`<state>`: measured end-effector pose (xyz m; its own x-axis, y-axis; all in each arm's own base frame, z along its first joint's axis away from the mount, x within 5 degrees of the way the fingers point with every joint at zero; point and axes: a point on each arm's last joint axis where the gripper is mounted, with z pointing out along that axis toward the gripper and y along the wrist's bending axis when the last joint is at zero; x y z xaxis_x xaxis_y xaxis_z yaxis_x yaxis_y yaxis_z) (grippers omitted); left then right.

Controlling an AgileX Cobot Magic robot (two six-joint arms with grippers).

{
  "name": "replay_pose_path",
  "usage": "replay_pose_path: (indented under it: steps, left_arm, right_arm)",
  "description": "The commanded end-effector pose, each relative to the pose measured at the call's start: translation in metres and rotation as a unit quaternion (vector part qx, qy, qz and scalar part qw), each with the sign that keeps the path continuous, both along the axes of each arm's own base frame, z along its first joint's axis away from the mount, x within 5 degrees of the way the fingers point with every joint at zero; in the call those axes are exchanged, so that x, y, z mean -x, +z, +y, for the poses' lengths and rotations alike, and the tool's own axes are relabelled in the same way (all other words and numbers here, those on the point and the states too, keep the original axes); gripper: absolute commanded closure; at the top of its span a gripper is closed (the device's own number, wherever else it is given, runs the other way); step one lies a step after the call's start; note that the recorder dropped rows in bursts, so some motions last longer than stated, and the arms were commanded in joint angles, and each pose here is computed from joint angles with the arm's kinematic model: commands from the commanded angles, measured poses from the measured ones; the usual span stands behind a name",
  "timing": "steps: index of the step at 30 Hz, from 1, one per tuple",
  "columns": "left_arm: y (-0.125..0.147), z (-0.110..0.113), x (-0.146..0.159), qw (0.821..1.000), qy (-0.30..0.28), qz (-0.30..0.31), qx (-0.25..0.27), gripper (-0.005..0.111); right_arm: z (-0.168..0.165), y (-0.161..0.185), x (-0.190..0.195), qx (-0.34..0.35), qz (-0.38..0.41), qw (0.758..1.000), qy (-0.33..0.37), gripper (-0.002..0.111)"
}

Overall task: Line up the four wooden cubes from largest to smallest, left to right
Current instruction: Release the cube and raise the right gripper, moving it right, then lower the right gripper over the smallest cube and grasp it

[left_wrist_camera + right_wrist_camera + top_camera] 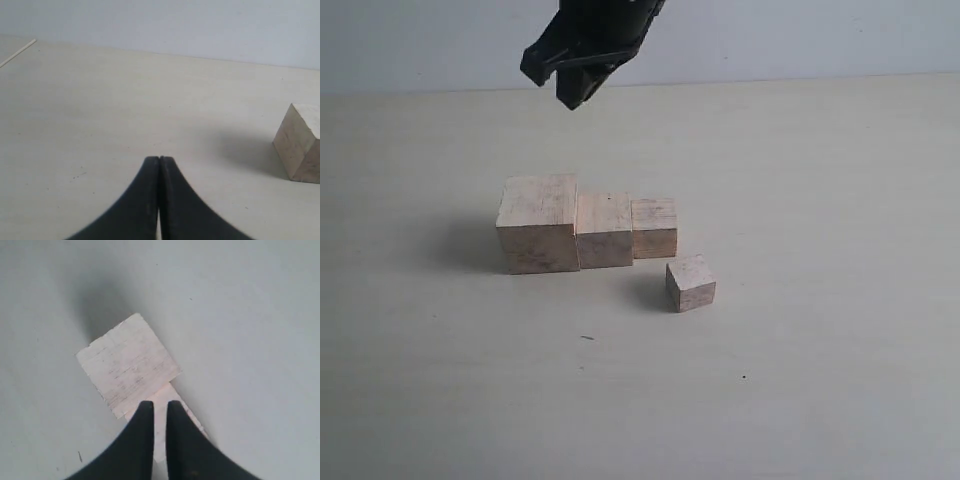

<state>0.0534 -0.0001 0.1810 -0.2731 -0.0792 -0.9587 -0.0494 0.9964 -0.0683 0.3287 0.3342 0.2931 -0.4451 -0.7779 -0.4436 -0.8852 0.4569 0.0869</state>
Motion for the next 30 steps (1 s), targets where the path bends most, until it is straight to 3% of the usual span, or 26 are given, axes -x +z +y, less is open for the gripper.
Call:
replay_pose_path:
  steps: [1,5,11,15,21,26,30]
  left_arm:
    - [0.000,0.000,0.000,1.000,0.002,-0.007,0.004,0.107]
    - [0.000,0.000,0.000,1.000,0.002,-0.007,0.004,0.107]
    - [0.000,0.000,0.000,1.000,0.002,-0.007,0.004,0.107]
    - [0.000,0.000,0.000,1.000,0.002,-0.007,0.004,0.107]
    - [0.000,0.000,0.000,1.000,0.002,-0.007,0.004,0.107]
    - [0.000,0.000,0.000,1.000,0.002,-0.007,0.004,0.107]
    - [0.000,0.000,0.000,1.000,0.002,-0.007,0.004,0.107]
  right_arm:
    - [-0.012,0.025,0.004,-0.011,0.007,0.995,-0.094,0.107]
    - [-0.031,0.040,0.002,0.007,-0.018,0.975,-0.221,0.108]
    - [-0.060,0.056,0.028,0.007,-0.045,0.974,-0.220,0.108]
    - [-0.076,0.044,0.043,0.005,-0.066,0.976,-0.210,0.108]
    - [-0.098,-0.014,0.064,0.050,-0.037,0.977,-0.202,0.108]
    - [-0.114,-0.062,0.078,0.073,0.016,0.967,-0.243,0.108]
    - [-0.116,-0.083,0.090,0.061,0.055,0.963,-0.256,0.108]
